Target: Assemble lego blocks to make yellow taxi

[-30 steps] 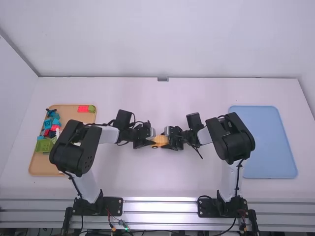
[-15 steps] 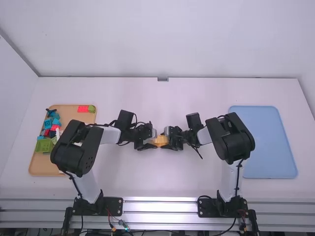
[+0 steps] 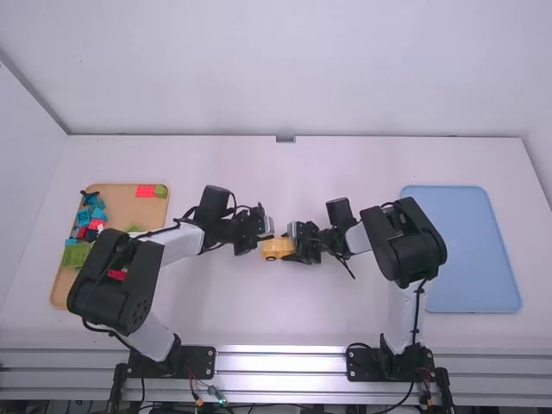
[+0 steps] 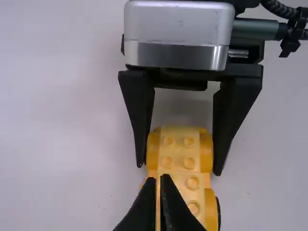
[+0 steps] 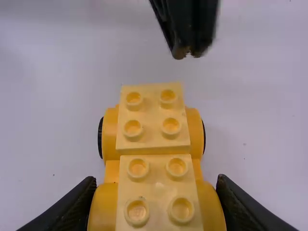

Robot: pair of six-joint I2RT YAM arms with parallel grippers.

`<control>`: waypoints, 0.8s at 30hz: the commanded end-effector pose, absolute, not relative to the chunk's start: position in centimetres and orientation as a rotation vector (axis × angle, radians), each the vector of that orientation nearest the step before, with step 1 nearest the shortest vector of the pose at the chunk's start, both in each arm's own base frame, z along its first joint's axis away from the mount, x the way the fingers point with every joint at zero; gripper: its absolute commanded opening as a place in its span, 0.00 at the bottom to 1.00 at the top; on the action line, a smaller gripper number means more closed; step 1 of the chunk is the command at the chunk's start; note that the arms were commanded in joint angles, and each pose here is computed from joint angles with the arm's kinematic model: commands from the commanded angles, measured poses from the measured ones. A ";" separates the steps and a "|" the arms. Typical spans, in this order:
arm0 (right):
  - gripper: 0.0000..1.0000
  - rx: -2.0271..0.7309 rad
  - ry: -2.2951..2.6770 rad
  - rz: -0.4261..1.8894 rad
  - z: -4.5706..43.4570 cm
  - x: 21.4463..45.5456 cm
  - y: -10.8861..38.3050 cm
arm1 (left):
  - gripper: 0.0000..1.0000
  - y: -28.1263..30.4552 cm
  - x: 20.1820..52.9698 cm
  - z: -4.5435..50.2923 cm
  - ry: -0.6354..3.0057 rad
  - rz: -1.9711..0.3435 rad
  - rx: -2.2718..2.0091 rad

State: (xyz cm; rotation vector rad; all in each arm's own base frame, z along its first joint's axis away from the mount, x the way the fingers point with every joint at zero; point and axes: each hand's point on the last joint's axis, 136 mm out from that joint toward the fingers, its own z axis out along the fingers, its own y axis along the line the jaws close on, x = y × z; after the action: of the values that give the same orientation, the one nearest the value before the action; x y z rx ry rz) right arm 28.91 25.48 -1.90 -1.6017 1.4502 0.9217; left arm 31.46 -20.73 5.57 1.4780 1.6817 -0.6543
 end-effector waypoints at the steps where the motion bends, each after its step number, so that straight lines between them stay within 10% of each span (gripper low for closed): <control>1: 0.54 -1.612 1.491 0.901 -2.8 29.0 25.3 | 0.02 -20.9 31.2 5.0 1.699 -0.690 1.475; 24: 0.54 -1.613 1.492 0.902 -2.8 29.0 25.3 | 0.02 -19.7 28.8 -1.2 1.802 -0.702 1.630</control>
State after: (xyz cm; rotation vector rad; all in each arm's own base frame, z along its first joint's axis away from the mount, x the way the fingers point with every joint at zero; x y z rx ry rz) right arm 28.72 25.39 -1.92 -1.6041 1.4496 0.9314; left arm 30.69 -20.85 2.23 1.5724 1.6843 -0.7254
